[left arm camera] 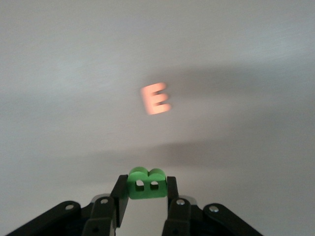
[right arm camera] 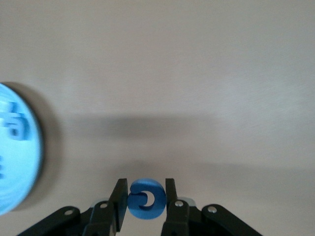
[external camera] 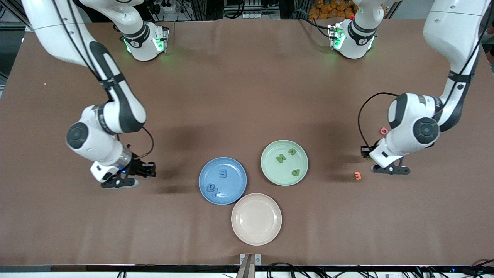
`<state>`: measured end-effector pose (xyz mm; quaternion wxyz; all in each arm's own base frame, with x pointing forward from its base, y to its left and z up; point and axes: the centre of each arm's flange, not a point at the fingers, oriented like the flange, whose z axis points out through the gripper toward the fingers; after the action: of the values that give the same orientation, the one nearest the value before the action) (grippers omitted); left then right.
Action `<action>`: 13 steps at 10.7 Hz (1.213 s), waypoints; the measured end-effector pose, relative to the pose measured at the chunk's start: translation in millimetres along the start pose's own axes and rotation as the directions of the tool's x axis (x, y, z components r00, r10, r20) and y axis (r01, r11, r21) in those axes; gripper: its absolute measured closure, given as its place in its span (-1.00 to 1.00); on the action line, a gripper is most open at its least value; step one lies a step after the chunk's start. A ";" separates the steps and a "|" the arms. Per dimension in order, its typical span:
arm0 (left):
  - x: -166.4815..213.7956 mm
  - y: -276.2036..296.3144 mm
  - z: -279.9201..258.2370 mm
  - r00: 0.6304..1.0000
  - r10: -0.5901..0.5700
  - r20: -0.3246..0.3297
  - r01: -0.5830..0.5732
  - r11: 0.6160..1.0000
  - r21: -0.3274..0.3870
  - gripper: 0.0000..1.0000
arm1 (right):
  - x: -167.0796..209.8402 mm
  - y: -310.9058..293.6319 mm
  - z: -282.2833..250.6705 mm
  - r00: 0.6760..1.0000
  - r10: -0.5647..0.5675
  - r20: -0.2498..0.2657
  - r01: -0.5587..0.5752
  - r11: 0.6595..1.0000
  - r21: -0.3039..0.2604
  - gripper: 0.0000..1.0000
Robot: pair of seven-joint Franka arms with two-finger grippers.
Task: Sort letters by color into matching plates
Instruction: 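Grasp the blue c with the right gripper while the left gripper grasps B, then carry c and B onto the blue and green plates, open both grippers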
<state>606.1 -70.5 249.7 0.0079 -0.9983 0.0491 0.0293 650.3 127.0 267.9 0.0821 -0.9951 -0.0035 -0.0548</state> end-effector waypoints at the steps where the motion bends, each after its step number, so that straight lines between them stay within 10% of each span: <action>1: 2.0 28.3 -5.5 1.000 0.011 -0.009 -0.011 1.000 -0.003 0.30 | -3.8 -27.9 1.4 0.998 0.055 0.001 -0.055 0.998 0.005 0.30; 6: 0.1 146.6 5.4 0.999 0.036 -0.006 -0.036 0.999 -0.025 0.30 | 5.1 -138.7 -10.0 0.953 0.300 -0.042 -0.296 0.952 0.071 0.30; 13: 28.7 233.0 0.2 0.998 0.010 -0.062 -0.015 0.996 -0.086 0.30 | 14.9 -203.5 63.5 0.938 0.324 -0.124 -0.301 0.938 0.175 0.30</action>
<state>611.6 -305.1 244.8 -0.0371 -0.9978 0.0543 0.0006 668.8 338.1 240.4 0.1662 -0.9666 0.1569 -0.1158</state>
